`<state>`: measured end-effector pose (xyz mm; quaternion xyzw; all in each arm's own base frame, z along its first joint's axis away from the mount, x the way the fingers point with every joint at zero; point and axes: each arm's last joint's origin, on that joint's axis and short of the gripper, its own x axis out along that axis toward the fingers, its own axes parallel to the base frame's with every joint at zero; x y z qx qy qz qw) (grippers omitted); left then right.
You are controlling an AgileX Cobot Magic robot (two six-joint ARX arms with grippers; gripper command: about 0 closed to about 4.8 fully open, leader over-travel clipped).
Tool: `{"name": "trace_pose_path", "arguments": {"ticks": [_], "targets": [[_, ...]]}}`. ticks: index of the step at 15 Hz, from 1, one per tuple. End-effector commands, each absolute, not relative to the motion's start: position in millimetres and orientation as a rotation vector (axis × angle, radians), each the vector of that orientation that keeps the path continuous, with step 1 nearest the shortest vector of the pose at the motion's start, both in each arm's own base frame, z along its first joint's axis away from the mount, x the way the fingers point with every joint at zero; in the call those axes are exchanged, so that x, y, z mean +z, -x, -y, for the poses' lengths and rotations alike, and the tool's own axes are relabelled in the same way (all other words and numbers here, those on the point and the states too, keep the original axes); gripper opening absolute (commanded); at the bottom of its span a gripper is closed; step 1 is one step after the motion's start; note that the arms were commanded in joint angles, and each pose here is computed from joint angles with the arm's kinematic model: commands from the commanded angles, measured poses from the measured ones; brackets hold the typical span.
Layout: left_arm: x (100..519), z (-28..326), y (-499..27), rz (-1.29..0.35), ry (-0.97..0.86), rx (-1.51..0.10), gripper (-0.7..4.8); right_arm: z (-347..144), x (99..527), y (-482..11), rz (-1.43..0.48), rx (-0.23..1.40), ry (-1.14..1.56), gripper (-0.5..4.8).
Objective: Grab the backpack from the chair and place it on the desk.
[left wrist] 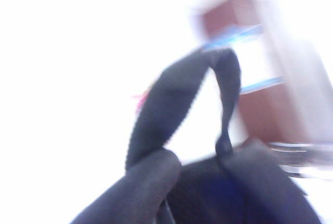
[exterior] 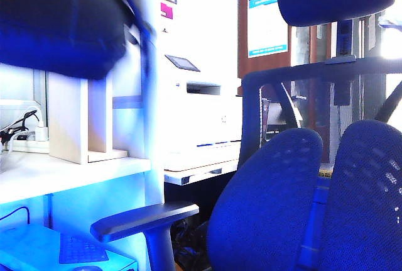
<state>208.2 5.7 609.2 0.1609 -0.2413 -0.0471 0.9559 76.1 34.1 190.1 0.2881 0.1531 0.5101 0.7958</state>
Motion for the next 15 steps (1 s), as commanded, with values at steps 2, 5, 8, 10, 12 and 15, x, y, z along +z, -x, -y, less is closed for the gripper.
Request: {"name": "trace_pose_path", "arguments": {"ticks": [2, 5, 8, 10, 12, 15], "targets": [[612, -82, -217, 0.444, -0.381, 0.230, -0.05, -34, 193, -76, -0.306, 1.091, -0.612, 3.36], [599, -129, -237, 0.409, -0.376, 0.334, -0.05, -34, 193, -76, -0.309, 1.094, -0.613, 3.21], [593, -161, -250, 0.481, -0.357, 0.392, -0.05, -34, 193, -76, -0.302, 1.074, -0.617, 3.05], [587, -174, -256, 0.469, -0.347, 0.454, -0.05, -34, 192, -76, -0.303, 1.072, -0.618, 3.05], [572, -192, -266, 0.389, -0.304, 0.532, -0.05, -34, 191, -77, -0.313, 1.062, -0.625, 3.05], [555, -206, -281, 0.306, -0.263, 0.573, -0.05, -34, 191, -77, -0.316, 1.062, -0.627, 3.05]]}}
